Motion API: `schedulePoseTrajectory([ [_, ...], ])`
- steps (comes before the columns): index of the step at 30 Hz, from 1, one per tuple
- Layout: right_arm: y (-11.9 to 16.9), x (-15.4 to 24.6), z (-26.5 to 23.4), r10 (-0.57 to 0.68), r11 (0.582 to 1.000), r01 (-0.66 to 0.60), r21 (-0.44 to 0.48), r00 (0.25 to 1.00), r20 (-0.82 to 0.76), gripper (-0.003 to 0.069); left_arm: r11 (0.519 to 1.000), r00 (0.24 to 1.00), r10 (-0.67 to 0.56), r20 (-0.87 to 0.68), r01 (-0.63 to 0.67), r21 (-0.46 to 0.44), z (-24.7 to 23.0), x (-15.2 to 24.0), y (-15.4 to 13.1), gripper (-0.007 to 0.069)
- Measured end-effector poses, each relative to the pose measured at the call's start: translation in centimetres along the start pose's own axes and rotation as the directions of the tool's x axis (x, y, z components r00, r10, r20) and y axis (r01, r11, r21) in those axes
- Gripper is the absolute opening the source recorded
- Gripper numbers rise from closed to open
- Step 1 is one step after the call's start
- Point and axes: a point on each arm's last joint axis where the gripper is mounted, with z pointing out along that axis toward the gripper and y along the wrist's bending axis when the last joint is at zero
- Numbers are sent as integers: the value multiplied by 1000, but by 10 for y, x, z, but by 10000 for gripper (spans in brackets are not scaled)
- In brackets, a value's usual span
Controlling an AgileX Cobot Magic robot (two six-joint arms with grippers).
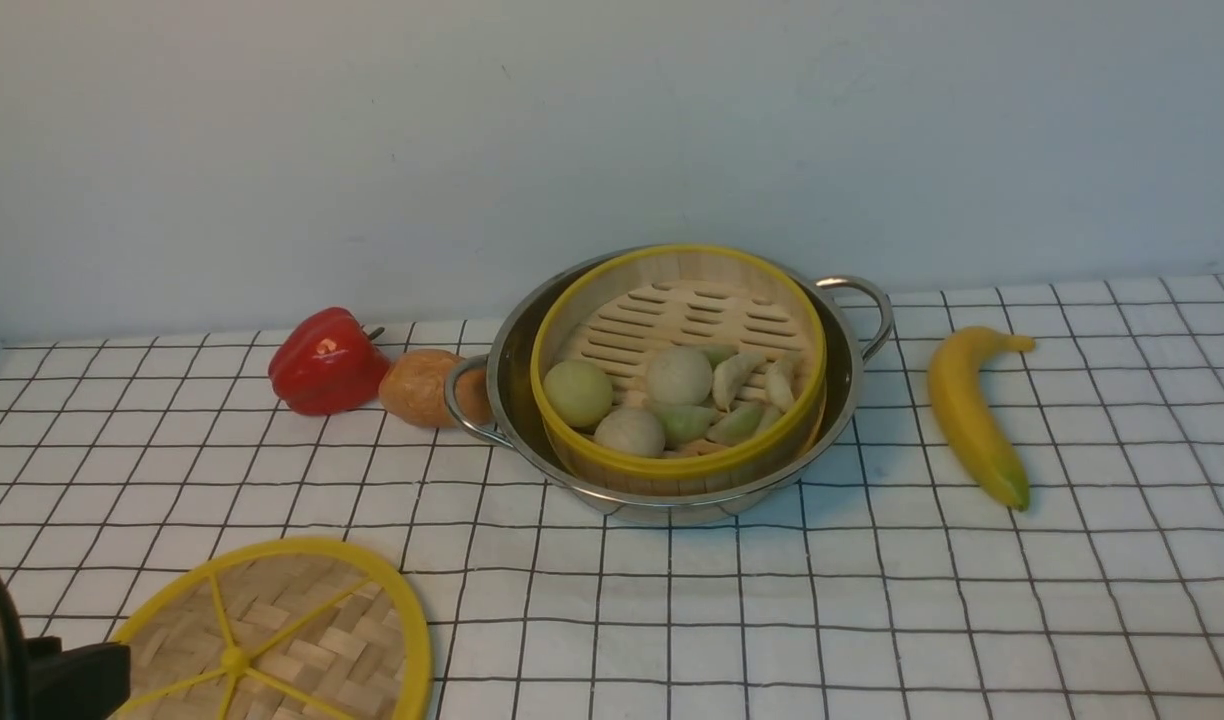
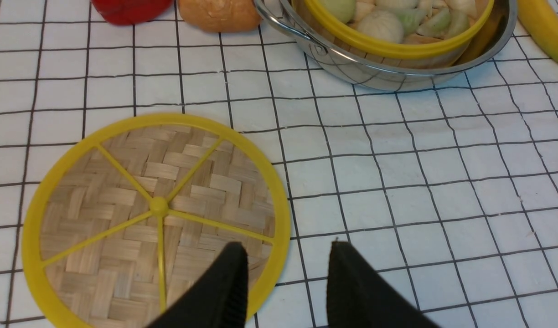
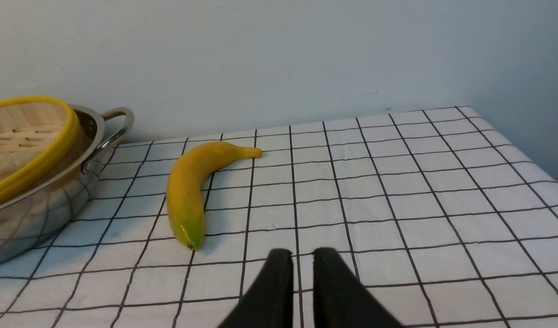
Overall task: Place the steamer in the pot on the white tablecloth, and put the lid on the steamer.
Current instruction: 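Grasp the bamboo steamer lid lying on the table by its centre knob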
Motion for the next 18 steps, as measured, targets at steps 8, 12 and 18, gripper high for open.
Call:
schedulePoseTrajectory([
  [8,0,0,0,1,1000,-1,0,1000,0,145,1000,1000,4,26,-4,-7,0,-2,1,243],
  [12,0,0,0,1,1000,-1,0,1000,0,166,1000,993,-10,121,11,-11,-1,-11,1,243],
  [18,0,0,0,1,1000,-1,0,1000,0,195,997,961,-75,267,69,34,-3,-25,-1,243],
])
